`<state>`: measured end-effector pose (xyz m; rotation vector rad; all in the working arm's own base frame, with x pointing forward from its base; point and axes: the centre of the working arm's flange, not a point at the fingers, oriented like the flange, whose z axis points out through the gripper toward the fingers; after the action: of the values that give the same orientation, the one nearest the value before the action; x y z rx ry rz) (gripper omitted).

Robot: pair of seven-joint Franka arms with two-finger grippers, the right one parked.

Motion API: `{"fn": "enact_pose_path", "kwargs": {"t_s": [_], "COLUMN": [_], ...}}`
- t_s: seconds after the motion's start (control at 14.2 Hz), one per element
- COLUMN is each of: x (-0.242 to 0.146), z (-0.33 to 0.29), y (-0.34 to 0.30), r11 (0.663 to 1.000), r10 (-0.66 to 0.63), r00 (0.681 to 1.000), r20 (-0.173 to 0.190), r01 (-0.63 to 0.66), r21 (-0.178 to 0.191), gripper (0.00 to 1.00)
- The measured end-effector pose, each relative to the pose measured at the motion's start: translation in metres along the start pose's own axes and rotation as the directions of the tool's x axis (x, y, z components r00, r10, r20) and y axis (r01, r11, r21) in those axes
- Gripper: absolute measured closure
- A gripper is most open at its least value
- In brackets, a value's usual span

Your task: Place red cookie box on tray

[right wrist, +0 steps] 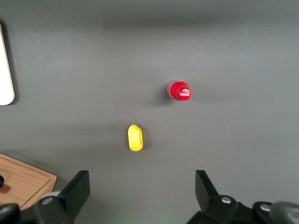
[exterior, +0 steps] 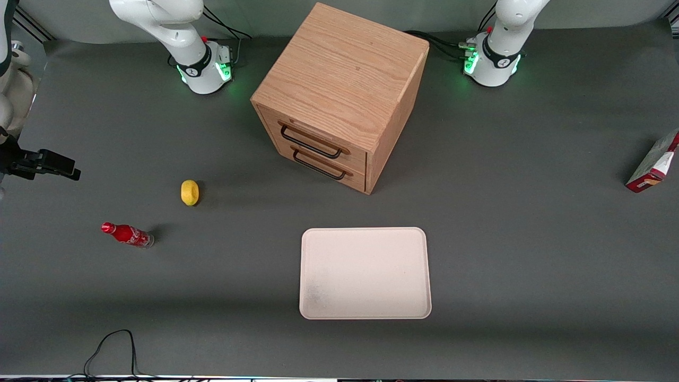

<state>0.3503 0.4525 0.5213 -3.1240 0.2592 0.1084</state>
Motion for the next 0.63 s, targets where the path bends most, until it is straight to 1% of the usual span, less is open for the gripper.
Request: {"fn": "enact_pose_path", "kwargs": {"t_s": [0.14, 0.28, 0.42, 0.49, 0.63], "x": [-0.004, 0.002, 0.010, 0.015, 0.022], "z": [0.002, 0.004, 0.011, 0.017, 0.026], "y": [-0.002, 0.001, 0.001, -0.001, -0.005], "r11": [1.000, 0.990, 0.949, 0.920, 0.852], "r10": [0.023, 0.143, 0.315, 0.391, 0.523], "r00": [1.000, 0.990, 0.949, 0.920, 0.853], "r20": [0.002, 0.002, 0.002, 0.001, 0.001], "r01": [-0.023, -0.143, -0.315, -0.391, -0.523], "r21": [-0.003, -0.003, -0.003, 0.002, 0.016], "gripper": [0.00, 0.00, 0.00, 0.00, 0.00]}}
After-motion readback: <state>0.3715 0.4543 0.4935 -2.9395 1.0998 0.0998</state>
